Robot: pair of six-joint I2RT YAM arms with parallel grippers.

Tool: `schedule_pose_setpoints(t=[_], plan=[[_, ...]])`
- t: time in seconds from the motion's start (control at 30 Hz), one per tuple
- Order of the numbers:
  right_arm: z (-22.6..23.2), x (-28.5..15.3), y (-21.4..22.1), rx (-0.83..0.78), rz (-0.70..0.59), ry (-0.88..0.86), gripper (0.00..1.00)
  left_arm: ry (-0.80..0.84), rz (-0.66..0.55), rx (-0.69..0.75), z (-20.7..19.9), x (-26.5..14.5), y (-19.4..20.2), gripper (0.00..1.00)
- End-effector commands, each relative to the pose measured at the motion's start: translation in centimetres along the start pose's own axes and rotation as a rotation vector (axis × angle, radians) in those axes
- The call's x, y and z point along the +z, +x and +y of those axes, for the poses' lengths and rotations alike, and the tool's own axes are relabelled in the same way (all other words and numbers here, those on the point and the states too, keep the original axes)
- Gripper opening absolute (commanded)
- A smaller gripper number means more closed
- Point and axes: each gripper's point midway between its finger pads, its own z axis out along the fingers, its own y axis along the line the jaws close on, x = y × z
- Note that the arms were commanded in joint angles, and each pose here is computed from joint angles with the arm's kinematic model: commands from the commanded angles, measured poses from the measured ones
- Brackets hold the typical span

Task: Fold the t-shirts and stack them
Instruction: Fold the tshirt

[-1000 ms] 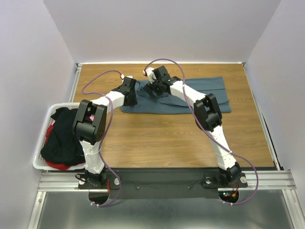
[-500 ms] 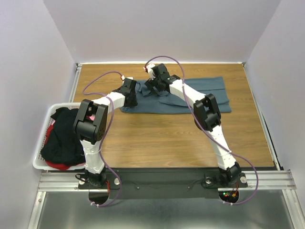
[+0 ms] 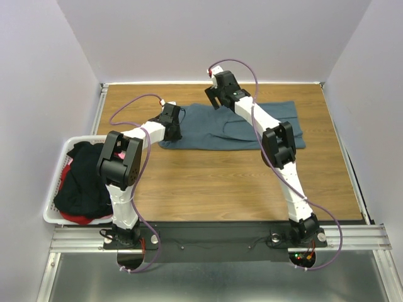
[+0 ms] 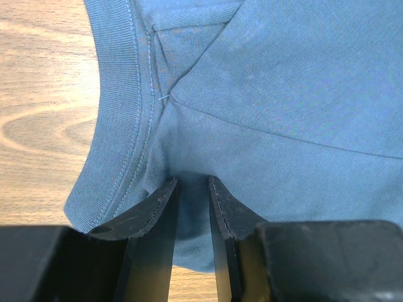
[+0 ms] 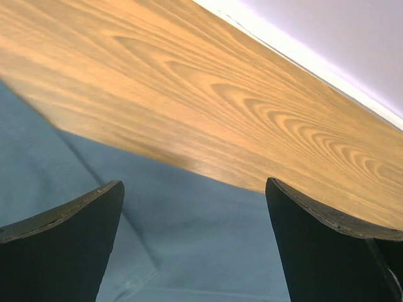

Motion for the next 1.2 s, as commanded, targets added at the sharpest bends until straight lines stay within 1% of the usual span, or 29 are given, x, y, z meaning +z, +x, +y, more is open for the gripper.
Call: schedule_pose_setpoints(t=[0.0, 0.13, 0.2, 0.23, 0.27, 0.33, 0.37, 0.4, 0.43, 0.47, 0.5, 0.53, 0.57, 0.63, 0.67, 0.73, 0.77, 0.87, 0.9, 0.93, 1.03, 1.07, 1.13, 1.17], plan=[[-2.5, -1.3, -2.6, 0.083, -0.069, 0.064, 1.00, -0.027, 0.079, 0.015, 1.2, 0.0, 2.7, 0.36], [-4.6, -3.6, -1.4, 0.174, -0.041, 0.054, 0.98, -0.032, 0.072, 0.012, 1.3, -0.3, 2.6, 0.36], [-6.6, -5.5, 0.4, 0.251, -0.006, 0.051, 0.97, -0.039, 0.079, 0.013, 1.6, -0.4, 3.0, 0.36], [-9.5, -7.4, 0.2, 0.333, -0.025, 0.066, 0.96, -0.042, 0.073, 0.008, 1.8, -0.6, 2.8, 0.36], [-9.9, -7.5, 3.1, 0.360, 0.033, 0.063, 0.95, -0.049, 0.078, 0.007, 2.1, -0.6, 3.1, 0.36], [-12.4, -9.0, 5.2, 0.466, 0.056, 0.075, 0.92, -0.059, 0.065, 0.004, 2.4, -0.8, 2.9, 0.37], [-15.6, -9.5, 6.9, 0.569, 0.071, 0.116, 0.91, -0.057, 0.054, 0.001, 2.4, -1.1, 2.6, 0.39], [-17.0, -11.4, 6.9, 0.629, 0.049, 0.111, 0.90, -0.062, 0.048, 0.001, 2.5, -1.3, 2.5, 0.40], [-17.4, -11.9, 9.4, 0.678, 0.100, 0.115, 0.87, -0.065, 0.036, 0.002, 2.6, -1.6, 2.1, 0.41], [-18.8, -12.5, 11.1, 0.764, 0.117, 0.117, 0.86, -0.058, 0.014, -0.001, 2.4, -2.2, 1.5, 0.45], [-19.7, -14.1, 10.8, 0.799, 0.096, 0.120, 0.85, -0.057, 0.001, 0.003, 2.3, -2.5, 1.1, 0.47], [-19.0, -14.5, 12.7, 0.820, 0.143, 0.108, 0.85, -0.059, -0.018, 0.005, 2.3, -2.9, 0.5, 0.50], [-19.5, -15.1, 13.5, 0.830, 0.152, 0.108, 0.85, -0.054, -0.046, 0.014, 2.1, -3.8, -0.3, 0.55], [-19.4, -15.7, 15.0, 0.810, 0.191, 0.136, 0.86, -0.073, -0.091, 0.033, 2.1, -4.8, -1.3, 0.62], [-20.1, -16.2, 16.3, 0.795, 0.221, 0.195, 0.86, -0.062, -0.117, 0.069, 1.3, -5.7, -1.9, 0.68], [-20.4, -16.5, 17.9, 0.802, 0.264, 0.234, 0.89, -0.079, -0.152, 0.103, 0.9, -6.7, -2.6, 0.71], [-20.8, -16.6, 18.9, 0.834, 0.280, 0.252, 0.89, -0.078, -0.166, 0.124, 0.3, -7.3, -2.8, 0.72], [-20.4, -16.5, 20.1, 0.928, 0.301, 0.211, 0.89, -0.041, -0.211, 0.228, -3.0, -8.9, -3.2, 0.72], [-20.2, -16.3, 20.2, 0.942, 0.305, 0.204, 0.89, -0.024, -0.216, 0.293, -4.0, -9.1, -3.0, 0.72], [-20.2, -16.2, 20.5, 0.957, 0.311, 0.203, 0.89, 0.011, -0.222, 0.350, -6.2, -9.5, -2.2, 0.72], [-19.5, -15.7, 20.8, 1.029, 0.324, 0.172, 0.89, 0.037, -0.253, 0.490, -9.2, -9.5, -1.8, 0.72], [-19.1, -15.5, 20.7, 1.059, 0.327, 0.159, 0.90, 0.064, -0.267, 0.538, -11.2, -9.3, -1.0, 0.73], [-18.8, -15.0, 21.3, 1.089, 0.345, 0.157, 0.93, 0.075, -0.314, 0.603, -13.2, -9.5, -1.5, 0.74], [-18.2, -14.8, 21.1, 1.116, 0.351, 0.130, 0.94, 0.096, -0.341, 0.677, -15.0, -9.3, -1.1, 0.75]])
